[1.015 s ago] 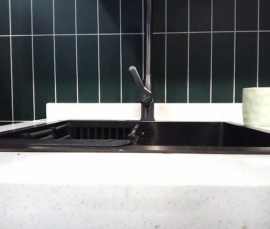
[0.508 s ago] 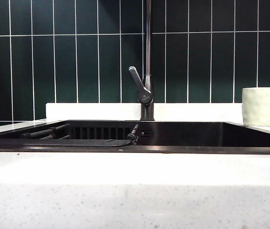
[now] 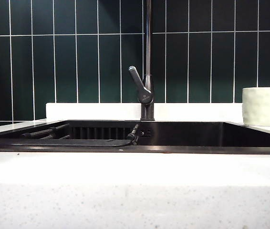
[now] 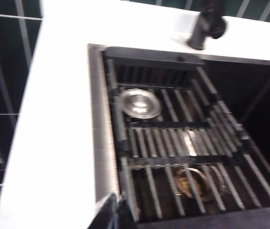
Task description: Pick up the mug next to the sink, go to the faucet to get some water, pour the water into the sink, and finally put the mug back to its place.
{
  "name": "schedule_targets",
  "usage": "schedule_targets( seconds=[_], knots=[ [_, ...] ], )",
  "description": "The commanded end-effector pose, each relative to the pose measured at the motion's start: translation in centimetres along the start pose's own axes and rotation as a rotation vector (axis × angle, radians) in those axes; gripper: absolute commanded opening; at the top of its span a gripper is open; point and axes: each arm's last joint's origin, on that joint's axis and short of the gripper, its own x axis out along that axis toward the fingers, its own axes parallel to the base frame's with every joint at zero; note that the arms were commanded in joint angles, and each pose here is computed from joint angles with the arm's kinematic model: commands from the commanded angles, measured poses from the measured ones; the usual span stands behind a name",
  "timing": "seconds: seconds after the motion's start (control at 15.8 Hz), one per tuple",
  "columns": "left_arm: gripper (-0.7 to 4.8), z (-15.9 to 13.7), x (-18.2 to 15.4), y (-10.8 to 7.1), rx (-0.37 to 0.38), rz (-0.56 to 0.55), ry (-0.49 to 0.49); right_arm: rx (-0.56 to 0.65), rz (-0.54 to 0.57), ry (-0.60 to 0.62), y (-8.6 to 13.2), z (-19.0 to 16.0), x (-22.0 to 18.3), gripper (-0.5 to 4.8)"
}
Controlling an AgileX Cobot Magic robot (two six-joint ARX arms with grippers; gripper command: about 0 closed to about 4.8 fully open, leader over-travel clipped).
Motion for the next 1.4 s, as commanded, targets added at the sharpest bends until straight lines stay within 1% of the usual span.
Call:
schedule_targets(
  seconds=[0.06,0.13,0.19,0.32,0.38,0.44,0.51,1.4],
  knots=[
    [-0.06,0.28,-0.05,0.0,0.001,0.007,-0.023,0.021,-0.004,0.01,-0.1,-0.94,0.46,2.21],
    [-0.06,0.26,-0.05,0.0,0.001,0.008,-0.023,0.023,-0.005,0.016,-0.12,-1.1,0.52,2.75],
    [-0.06,0.21,-0.03,0.01,0.0,0.008,-0.018,0.023,-0.014,0.017,-0.15,-1.12,0.52,3.07],
    [-0.06,0.21,-0.03,0.0,0.0,0.006,-0.018,0.023,-0.028,0.02,-0.19,-1.15,0.52,2.97],
    [-0.06,0.23,-0.04,0.0,0.0,0.006,-0.02,0.024,-0.027,0.028,-0.18,-1.23,0.52,1.93],
    [-0.06,0.23,-0.04,0.0,0.0,0.006,-0.02,0.023,-0.026,0.034,-0.18,-1.29,0.51,0.73],
    [-0.06,0.22,-0.04,0.0,0.0,0.006,-0.019,0.025,-0.023,0.044,-0.17,-1.39,0.51,0.11],
    [-0.06,0.22,-0.04,0.0,0.001,0.006,-0.019,0.026,-0.023,0.043,-0.16,-1.35,0.48,0.12]
  ],
)
